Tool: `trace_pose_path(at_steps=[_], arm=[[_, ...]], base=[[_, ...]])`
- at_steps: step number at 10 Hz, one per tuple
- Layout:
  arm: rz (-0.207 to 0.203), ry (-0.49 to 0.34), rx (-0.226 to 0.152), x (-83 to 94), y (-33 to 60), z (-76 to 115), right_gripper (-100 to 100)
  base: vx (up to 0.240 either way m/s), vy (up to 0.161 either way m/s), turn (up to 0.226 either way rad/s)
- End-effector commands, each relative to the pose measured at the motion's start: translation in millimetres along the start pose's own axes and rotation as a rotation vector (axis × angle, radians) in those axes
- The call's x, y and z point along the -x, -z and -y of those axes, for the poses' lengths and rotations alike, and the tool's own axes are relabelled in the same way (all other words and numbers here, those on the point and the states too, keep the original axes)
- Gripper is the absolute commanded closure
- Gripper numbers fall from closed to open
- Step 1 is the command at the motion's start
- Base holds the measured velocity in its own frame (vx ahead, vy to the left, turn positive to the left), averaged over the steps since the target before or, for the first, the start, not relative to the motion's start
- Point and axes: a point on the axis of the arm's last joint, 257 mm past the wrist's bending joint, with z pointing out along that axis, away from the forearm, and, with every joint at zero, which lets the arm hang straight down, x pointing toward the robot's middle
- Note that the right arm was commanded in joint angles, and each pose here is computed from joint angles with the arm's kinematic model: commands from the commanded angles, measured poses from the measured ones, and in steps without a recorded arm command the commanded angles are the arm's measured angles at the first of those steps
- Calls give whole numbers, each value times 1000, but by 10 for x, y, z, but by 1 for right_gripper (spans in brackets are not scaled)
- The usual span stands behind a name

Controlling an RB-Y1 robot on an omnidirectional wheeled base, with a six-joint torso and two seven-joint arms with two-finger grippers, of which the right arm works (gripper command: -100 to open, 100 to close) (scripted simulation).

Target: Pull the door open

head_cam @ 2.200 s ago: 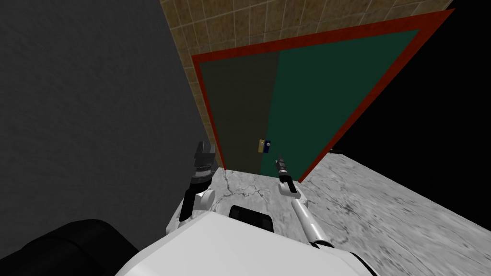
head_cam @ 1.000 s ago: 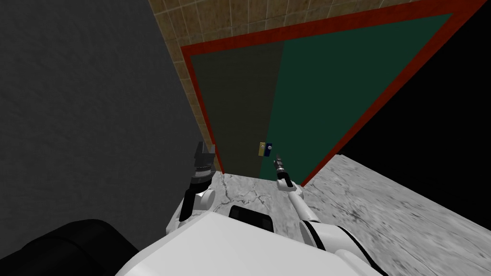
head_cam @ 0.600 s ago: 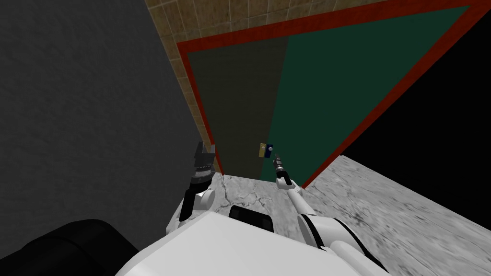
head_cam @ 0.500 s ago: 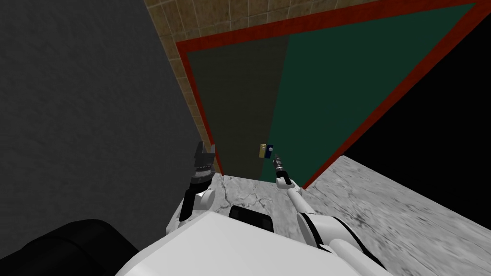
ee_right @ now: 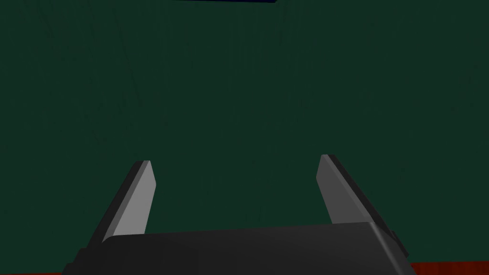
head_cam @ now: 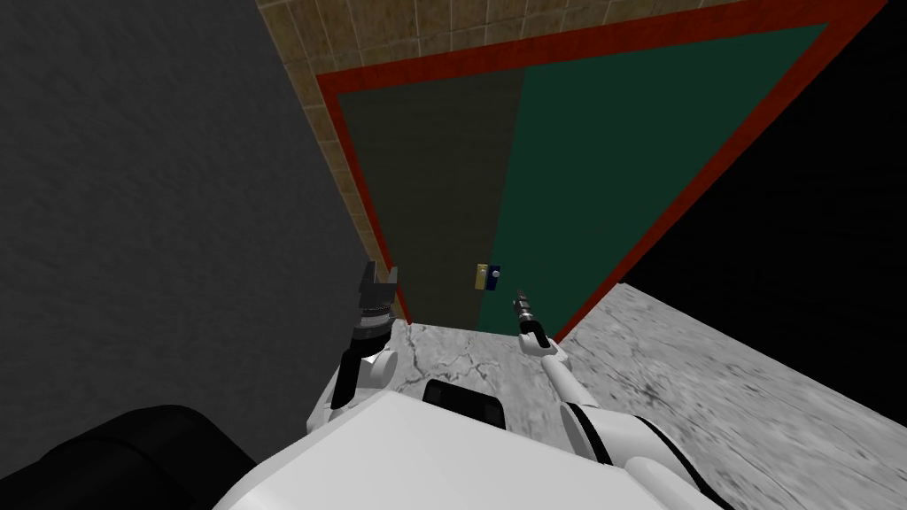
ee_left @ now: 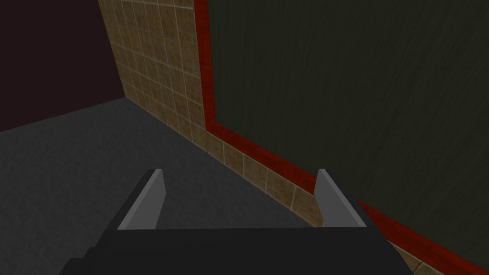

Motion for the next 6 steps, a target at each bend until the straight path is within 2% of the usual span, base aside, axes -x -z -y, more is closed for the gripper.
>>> trace_pose_path(at_steps=[1,2,3,4,5,6], arm=[[5,1,-2,36,-7,25,-100],[34,7,-13,272,42,78,-100],[28,6,20,241,-10,-75,-100],[28,6,20,241,-11,-78,-100],[32,6,-4,263,27,34,-100],[70,14,-25,569,109,130,-100]], base=[[-25,-24,6],[-9,-19,-20],[-4,-15,-34],[3,-5,0],[0,0,0],[7,-7,-35]])
